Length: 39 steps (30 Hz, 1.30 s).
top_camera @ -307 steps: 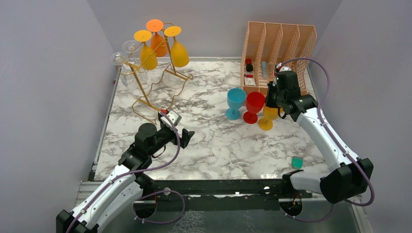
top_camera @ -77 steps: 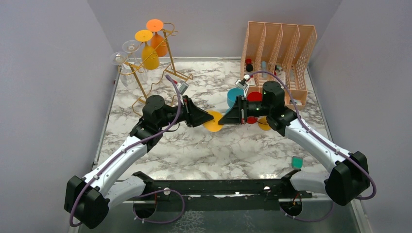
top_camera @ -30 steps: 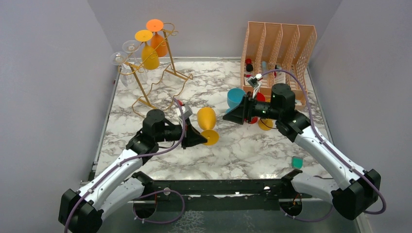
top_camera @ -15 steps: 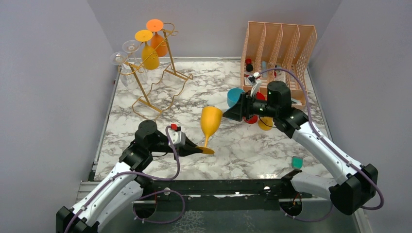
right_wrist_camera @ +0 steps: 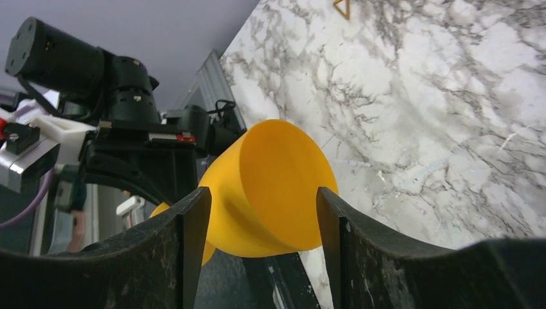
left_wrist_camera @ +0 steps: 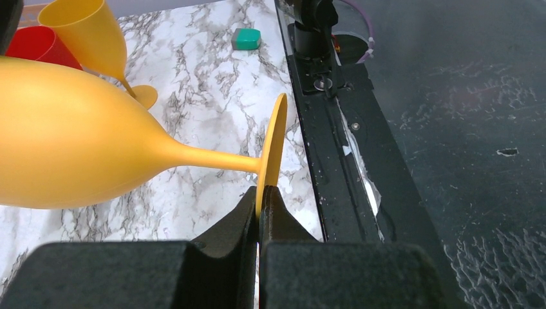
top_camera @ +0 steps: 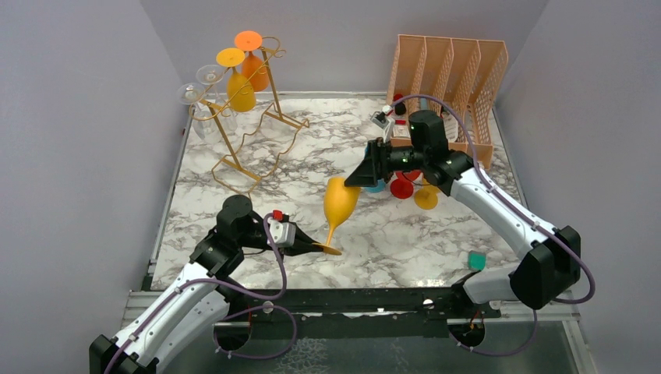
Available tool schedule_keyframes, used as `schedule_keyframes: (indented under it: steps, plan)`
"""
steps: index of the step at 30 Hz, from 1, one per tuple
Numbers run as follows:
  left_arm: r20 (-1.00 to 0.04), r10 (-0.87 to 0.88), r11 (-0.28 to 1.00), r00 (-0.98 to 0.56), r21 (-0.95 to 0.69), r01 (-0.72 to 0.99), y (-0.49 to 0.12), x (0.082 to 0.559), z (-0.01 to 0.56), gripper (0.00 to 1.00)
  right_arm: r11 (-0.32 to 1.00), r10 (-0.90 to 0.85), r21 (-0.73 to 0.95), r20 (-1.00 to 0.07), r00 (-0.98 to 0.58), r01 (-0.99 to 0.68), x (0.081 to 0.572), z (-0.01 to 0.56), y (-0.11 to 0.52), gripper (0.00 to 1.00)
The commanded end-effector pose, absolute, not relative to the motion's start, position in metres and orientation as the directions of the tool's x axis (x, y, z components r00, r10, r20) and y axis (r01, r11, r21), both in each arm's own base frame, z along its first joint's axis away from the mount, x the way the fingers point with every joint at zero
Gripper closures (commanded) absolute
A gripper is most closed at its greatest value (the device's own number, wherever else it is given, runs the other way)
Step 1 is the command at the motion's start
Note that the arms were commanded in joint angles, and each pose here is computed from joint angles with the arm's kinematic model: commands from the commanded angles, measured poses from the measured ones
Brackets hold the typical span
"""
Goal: Take the wine glass off the wine glass rack
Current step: Place the wine glass at the center of the board.
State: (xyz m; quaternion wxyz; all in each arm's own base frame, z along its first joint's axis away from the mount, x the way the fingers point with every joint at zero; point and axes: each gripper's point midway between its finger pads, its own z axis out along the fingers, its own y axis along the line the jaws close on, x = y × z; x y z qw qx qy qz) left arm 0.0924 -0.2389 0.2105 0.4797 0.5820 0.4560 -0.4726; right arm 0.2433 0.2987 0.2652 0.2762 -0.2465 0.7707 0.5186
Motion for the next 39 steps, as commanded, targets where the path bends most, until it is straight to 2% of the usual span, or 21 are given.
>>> schedule_keyframes:
  steps: [1,3,11,15,23,28,33,39]
  plan:
    - [-0.979,0.046,-0.168,0.201,0.191,0.967,-0.239,0.086,0.217,1.0,0.15,-0.212,0.709,-0.658,-0.723,-0.689,0.216,0.279,0.307,0.37]
    - [-0.976,0.051,-0.16,0.212,0.201,0.966,-0.239,0.089,0.218,1.0,0.075,-0.26,0.738,-0.635,-0.727,-0.671,0.204,0.281,0.307,0.41]
    - [-0.972,0.078,-0.16,0.223,0.209,0.965,-0.24,0.094,0.216,1.0,-0.06,-0.321,0.787,-0.597,-0.735,-0.614,0.179,0.288,0.302,0.55]
    - [-0.972,0.084,-0.161,0.221,0.206,0.965,-0.241,0.096,0.217,1.0,-0.076,-0.329,0.794,-0.592,-0.736,-0.604,0.176,0.29,0.301,0.72]
    - [-0.973,0.092,-0.161,0.212,0.195,0.967,-0.242,0.098,0.216,1.0,-0.081,-0.327,0.792,-0.595,-0.734,-0.606,0.173,0.29,0.299,0.98]
    - [-0.975,0.095,-0.168,0.2,0.182,0.969,-0.242,0.097,0.214,1.0,-0.056,-0.313,0.777,-0.61,-0.728,-0.627,0.175,0.288,0.299,0.99]
    - [-0.979,0.1,-0.172,0.178,0.159,0.972,-0.242,0.095,0.211,0.8,-0.01,-0.3,0.766,-0.615,-0.729,-0.643,0.178,0.283,0.299,0.99]
    - [-0.983,0.1,-0.181,0.157,0.137,0.974,-0.241,0.092,0.21,0.63,0.021,-0.307,0.766,-0.607,-0.733,-0.643,0.176,0.276,0.295,0.99]
